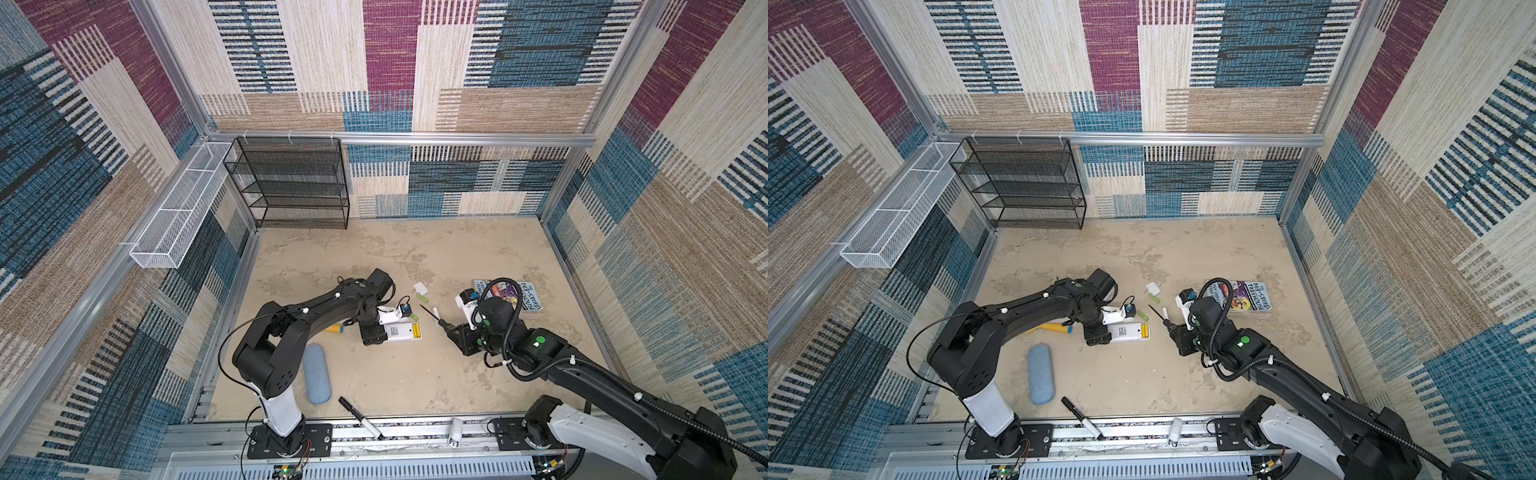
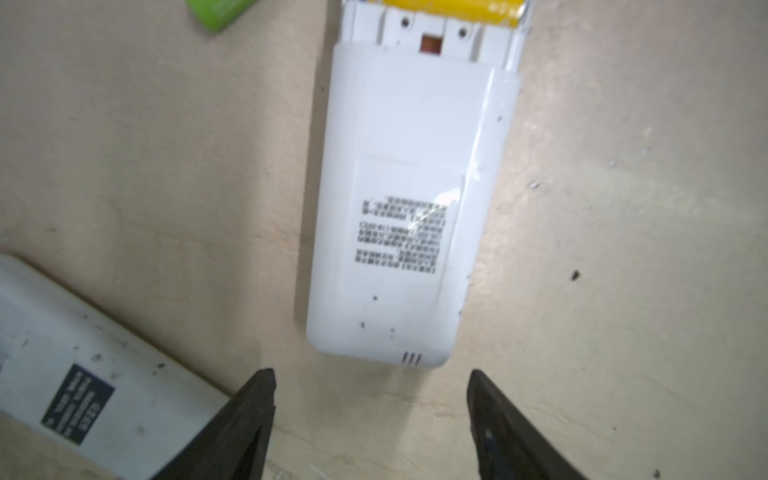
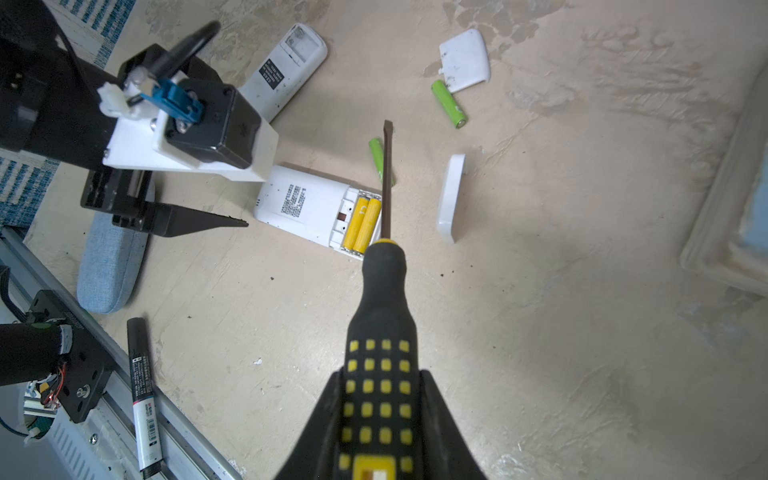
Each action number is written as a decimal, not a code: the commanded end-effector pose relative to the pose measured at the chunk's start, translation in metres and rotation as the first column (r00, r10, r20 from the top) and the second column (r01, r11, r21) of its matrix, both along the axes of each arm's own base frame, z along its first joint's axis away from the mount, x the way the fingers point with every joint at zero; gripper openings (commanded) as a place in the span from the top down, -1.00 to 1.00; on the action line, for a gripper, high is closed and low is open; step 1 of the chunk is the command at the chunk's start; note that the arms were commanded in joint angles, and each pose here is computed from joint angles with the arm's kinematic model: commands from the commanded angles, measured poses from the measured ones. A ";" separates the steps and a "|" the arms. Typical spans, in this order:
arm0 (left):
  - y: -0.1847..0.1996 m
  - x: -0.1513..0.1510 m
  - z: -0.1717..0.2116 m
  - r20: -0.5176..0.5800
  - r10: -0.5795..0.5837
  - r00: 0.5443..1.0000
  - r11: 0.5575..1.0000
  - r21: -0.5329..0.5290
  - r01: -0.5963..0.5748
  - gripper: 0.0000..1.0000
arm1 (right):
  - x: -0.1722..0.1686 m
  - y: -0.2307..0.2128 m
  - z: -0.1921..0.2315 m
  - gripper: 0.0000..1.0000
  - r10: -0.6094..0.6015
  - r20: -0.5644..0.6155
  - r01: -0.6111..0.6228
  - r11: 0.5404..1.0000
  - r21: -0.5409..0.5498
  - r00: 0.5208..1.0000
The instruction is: Unload the batteries from the remote control
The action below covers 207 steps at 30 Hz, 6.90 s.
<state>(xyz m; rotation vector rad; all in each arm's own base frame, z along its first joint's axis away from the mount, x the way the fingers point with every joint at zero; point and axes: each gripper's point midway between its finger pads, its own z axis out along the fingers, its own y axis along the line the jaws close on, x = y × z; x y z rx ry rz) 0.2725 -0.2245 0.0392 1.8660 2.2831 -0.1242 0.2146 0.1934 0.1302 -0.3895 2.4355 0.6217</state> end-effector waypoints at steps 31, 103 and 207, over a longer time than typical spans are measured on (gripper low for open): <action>0.018 -0.001 -0.028 -0.065 0.063 0.996 0.991 0.121 -0.055 -0.04 | 0.001 0.007 0.004 1.00 0.032 0.034 -0.033 0.999 0.025 0.999; 0.052 -0.008 -0.030 -0.138 0.123 0.983 0.976 0.196 -0.095 -0.06 | -0.037 0.055 -0.013 1.00 0.165 0.012 -0.162 0.980 -0.111 0.986; 0.049 -0.024 -0.032 -0.215 0.131 0.968 0.976 0.201 -0.087 -0.03 | -0.034 0.025 -0.072 1.00 -0.114 0.219 0.093 0.990 0.101 0.969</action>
